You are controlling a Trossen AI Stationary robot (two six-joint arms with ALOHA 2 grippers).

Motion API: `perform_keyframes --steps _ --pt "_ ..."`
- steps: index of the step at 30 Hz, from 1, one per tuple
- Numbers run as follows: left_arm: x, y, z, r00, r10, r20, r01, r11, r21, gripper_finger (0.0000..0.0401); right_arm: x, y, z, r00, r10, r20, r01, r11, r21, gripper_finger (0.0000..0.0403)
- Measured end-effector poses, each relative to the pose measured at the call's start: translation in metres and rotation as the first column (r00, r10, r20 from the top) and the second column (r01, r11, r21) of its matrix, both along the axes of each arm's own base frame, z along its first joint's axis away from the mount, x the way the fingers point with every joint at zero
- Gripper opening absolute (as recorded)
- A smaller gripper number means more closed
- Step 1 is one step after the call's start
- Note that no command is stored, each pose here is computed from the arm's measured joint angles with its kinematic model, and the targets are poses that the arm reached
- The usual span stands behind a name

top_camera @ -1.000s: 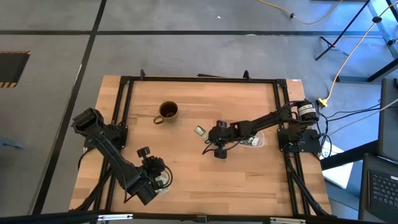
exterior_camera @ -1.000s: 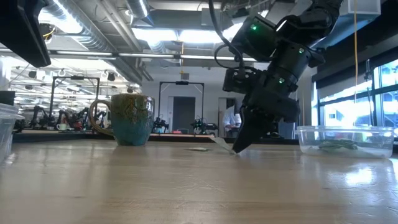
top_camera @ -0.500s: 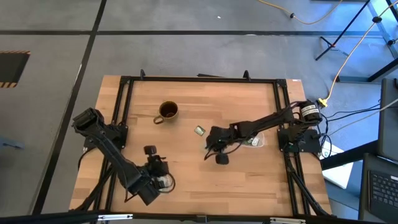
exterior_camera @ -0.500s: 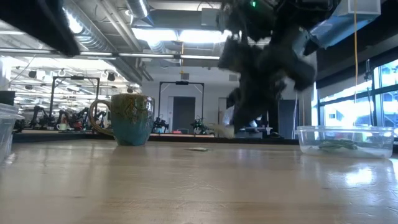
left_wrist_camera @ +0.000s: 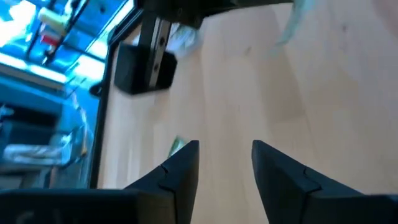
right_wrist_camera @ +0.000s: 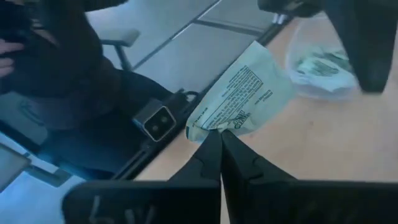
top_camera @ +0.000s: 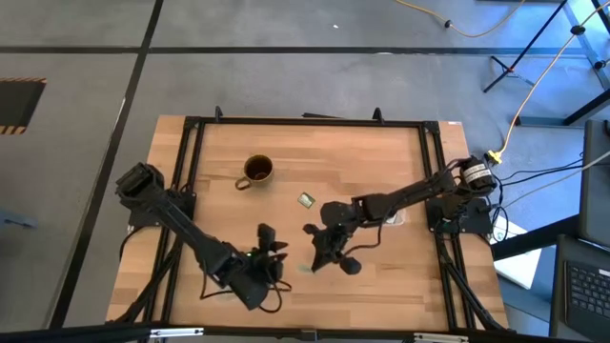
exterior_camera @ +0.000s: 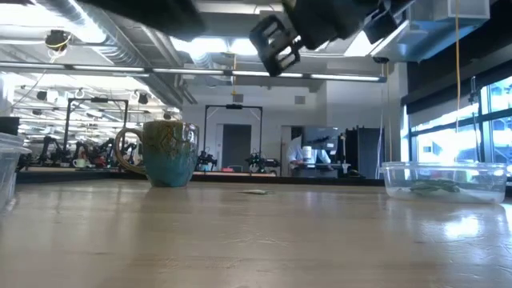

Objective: Pick and place Stevia / Truvia into bins
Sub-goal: Put the stevia packet into the bottom transparent container

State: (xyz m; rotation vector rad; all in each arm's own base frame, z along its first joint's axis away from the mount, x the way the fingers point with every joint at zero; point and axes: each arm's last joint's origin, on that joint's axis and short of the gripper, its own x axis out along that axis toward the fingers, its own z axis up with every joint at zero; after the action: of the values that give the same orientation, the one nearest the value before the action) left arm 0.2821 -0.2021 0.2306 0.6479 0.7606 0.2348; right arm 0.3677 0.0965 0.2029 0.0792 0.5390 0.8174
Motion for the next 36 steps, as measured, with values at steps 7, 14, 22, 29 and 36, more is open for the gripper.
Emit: perform_keyframes --steps 7,14,22,29,36 --pt "0.024 0.002 0.008 0.989 -0.144 0.038 0.148 0.982 -0.117 0.0140 0.000 0.006 0.003 1.000 0.021 0.009 -0.021 1.000 0.007 0.0000" --pt "0.031 -0.001 0.012 0.964 -0.262 0.052 0.266 0.954 -0.136 0.0134 0.000 0.006 0.003 1.000 0.019 0.013 -0.019 1.000 0.007 0.0000" --pt "0.031 -0.002 0.013 0.958 -0.280 0.059 0.285 0.946 -0.154 0.0100 0.000 0.006 0.003 1.000 0.020 0.015 -0.020 1.000 0.005 0.0000" --pt "0.031 -0.003 0.013 0.953 -0.297 0.053 0.302 0.937 -0.174 0.0028 0.000 0.005 0.003 0.999 0.026 0.028 -0.026 1.000 -0.005 0.0000" --pt "0.031 -0.004 0.012 0.946 -0.321 0.044 0.323 0.922 -0.213 0.0003 0.000 0.005 0.003 0.999 0.025 0.024 -0.025 1.000 -0.007 0.0000"
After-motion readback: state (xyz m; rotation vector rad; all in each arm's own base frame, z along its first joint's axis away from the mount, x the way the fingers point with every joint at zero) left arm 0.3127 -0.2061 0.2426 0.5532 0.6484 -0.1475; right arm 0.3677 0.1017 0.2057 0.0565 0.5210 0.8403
